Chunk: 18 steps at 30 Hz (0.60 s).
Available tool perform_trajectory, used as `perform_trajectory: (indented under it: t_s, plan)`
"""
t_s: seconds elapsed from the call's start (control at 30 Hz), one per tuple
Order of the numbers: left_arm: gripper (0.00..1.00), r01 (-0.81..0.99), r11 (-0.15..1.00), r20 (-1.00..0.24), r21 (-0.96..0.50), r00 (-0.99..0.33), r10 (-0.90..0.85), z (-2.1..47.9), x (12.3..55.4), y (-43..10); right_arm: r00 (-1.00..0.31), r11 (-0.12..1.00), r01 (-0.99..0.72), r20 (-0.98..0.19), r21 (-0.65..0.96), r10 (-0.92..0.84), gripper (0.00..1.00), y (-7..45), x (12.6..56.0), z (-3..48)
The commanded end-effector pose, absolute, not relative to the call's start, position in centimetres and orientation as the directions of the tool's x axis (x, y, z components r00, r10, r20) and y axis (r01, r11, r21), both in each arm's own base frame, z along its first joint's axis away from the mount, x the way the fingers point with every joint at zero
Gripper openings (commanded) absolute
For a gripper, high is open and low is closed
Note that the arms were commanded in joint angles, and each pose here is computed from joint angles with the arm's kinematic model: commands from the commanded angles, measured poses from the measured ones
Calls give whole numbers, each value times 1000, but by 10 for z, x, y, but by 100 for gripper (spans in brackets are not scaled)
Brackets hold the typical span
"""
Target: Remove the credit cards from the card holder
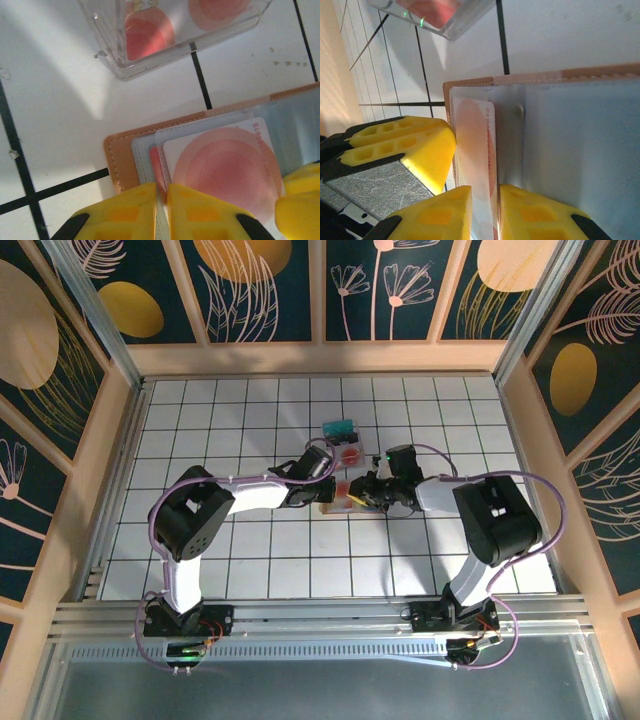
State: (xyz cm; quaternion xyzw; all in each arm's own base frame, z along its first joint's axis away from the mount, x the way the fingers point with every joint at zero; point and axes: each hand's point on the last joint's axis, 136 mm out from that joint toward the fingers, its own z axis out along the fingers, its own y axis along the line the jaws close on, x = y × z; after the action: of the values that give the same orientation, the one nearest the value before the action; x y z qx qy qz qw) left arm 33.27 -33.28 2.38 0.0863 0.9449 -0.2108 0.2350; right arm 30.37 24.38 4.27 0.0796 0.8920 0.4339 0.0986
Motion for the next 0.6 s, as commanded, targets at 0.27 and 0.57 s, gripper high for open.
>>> perform_trajectory:
  t_s: [0.27,0.57]
  plan:
    - [18,200,947,-375,-253,-922,94,3,306,-300,-971,537,-26,-150,843,187,14,263,305,66]
    - [17,185,955,-359,-230,-929,93,-9,304,-296,-967,527,-15,-147,850,210,14,251,300,67]
